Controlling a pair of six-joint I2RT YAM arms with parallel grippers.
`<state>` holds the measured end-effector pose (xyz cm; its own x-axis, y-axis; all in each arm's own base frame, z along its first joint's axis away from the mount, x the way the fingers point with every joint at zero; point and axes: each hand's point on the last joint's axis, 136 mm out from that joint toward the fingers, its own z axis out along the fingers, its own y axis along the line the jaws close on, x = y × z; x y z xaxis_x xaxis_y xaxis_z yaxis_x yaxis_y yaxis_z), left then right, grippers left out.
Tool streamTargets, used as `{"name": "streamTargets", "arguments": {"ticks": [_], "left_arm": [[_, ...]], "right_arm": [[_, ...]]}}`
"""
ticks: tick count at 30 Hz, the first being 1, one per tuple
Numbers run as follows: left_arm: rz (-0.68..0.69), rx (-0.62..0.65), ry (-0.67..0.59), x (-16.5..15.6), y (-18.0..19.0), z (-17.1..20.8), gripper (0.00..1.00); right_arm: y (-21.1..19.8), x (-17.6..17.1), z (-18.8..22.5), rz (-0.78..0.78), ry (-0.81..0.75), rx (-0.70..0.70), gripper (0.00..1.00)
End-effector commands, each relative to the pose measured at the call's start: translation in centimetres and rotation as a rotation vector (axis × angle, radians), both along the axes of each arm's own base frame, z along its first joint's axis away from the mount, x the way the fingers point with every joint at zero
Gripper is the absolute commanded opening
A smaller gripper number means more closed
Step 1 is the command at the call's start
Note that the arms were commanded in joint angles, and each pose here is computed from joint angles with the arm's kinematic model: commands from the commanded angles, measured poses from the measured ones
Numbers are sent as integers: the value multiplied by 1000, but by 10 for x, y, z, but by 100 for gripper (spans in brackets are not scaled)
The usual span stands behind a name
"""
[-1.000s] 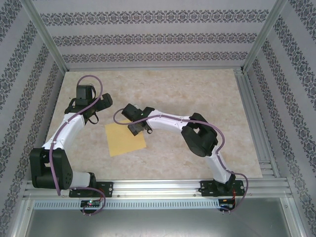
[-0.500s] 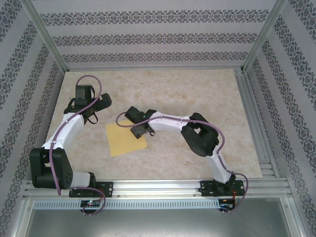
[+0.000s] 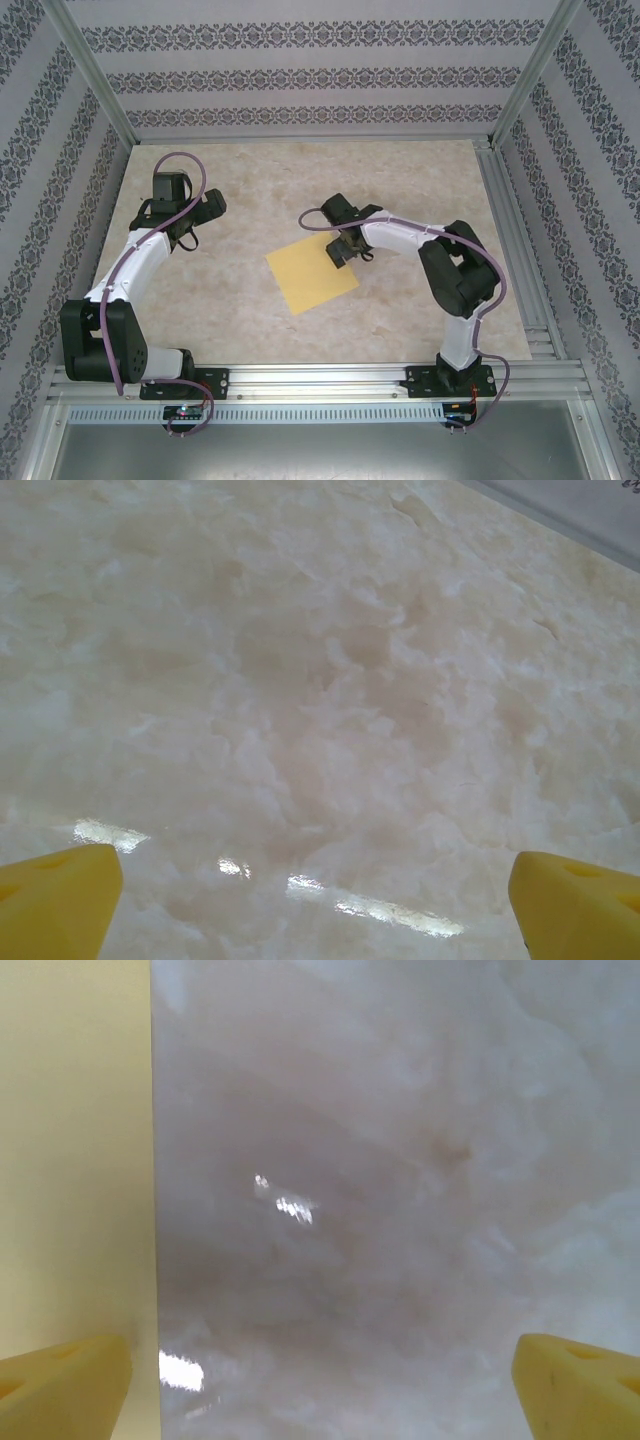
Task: Fold a paper plane with a square sheet of paper (pick it up from the middle)
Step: Move the square sheet of paper to the center of the table, then fold the square sheet of paper in half at the center of the table.
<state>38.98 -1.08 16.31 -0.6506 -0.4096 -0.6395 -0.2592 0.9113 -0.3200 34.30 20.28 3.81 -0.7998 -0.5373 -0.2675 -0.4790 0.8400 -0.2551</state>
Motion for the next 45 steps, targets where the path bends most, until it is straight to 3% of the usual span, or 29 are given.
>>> {"name": "streamTargets", "arguments": {"ticks": [1, 7, 17, 35, 45], "left_arm": [[7, -22, -3, 1, 2, 4, 100], [16, -50, 6, -2, -1, -3, 100], [17, -76, 35, -3, -3, -14, 100], [16, -60, 40, -6, -1, -18, 100], [17, -58, 36, -7, -1, -15, 100]], "right_arm": [[32, -3, 53, -31, -57, 126, 98], [85, -28, 45, -19, 80, 238, 98], [121, -39, 6, -15, 215, 194, 98], [101, -50, -50, -65, 284, 56, 94], [93, -59, -68, -90, 327, 59, 91]]}}
